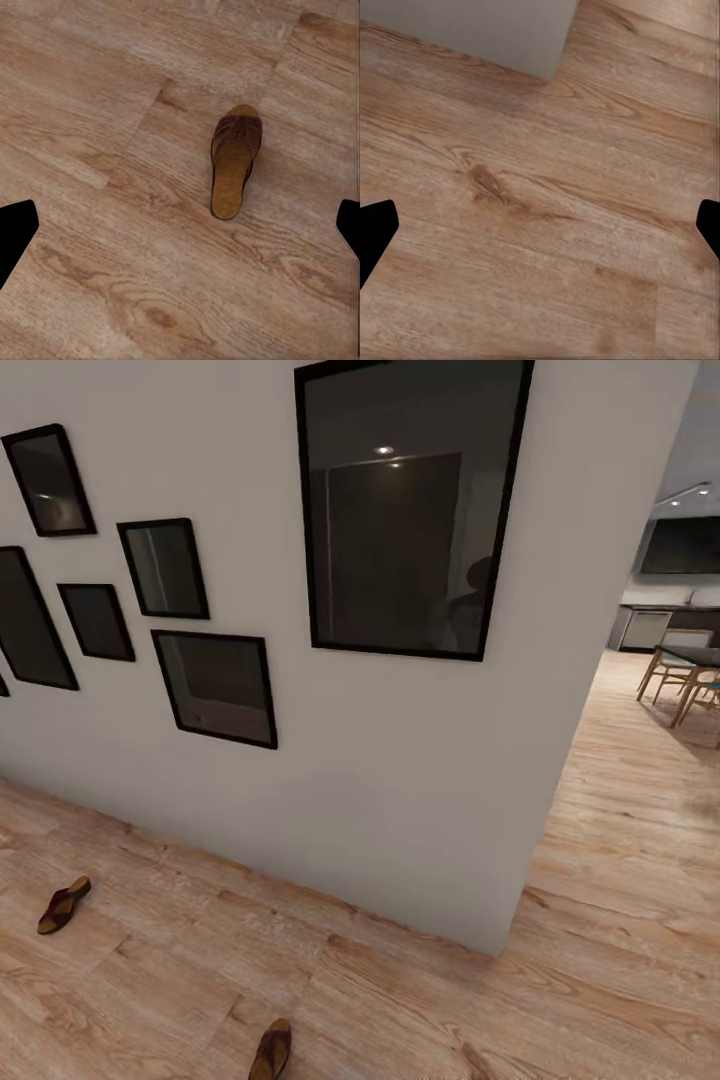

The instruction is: Pick up the two gym shoes and the two sandals from the corridor floor and place them onto the hallstand (shoe rack) in the corridor, making sure they are on the rack and not on the floor. Arrange them so the two gym shoes are next to each other and the two sandals are next to each other.

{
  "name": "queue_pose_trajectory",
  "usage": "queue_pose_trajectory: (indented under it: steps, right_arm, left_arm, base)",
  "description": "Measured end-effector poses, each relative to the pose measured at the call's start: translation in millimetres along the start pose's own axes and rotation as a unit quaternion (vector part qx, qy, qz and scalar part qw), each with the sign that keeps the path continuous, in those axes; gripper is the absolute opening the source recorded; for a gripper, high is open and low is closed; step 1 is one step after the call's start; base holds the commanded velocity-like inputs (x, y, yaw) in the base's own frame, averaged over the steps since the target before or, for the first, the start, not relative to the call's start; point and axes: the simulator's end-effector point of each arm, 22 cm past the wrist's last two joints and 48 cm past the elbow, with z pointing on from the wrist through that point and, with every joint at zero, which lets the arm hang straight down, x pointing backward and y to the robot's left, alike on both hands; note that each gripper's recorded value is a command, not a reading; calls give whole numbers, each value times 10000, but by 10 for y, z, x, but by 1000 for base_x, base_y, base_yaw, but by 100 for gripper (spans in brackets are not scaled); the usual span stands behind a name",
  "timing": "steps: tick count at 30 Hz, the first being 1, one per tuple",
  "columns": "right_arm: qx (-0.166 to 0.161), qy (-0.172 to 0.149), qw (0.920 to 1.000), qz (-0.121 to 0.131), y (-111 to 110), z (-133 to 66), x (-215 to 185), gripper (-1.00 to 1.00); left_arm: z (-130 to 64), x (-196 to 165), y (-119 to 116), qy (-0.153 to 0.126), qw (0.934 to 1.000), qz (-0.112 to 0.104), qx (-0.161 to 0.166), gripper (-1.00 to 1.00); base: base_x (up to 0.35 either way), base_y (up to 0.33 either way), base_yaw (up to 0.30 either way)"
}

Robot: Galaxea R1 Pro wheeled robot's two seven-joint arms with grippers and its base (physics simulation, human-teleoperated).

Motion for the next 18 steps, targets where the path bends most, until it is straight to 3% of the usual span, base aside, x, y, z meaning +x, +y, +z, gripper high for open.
queue_pose_trajectory:
  steps: [6,12,18]
  right_arm:
    - [-1,2,10000,-9,1,0,1,100]
    - [2,1,10000,-9,0,0,1,100]
    - [-17,-12,10000,-16,12,2,-12,100]
  left_arm:
    - [1,-4,0,-4,10000,-5,0,100]
    - [1,-6,6,-6,10000,-10,-7,100]
    - [1,-6,10,-6,10000,-11,-9,100]
  base:
    - [0,18,-296]
    - [0,154,-281]
    - [0,226,-84]
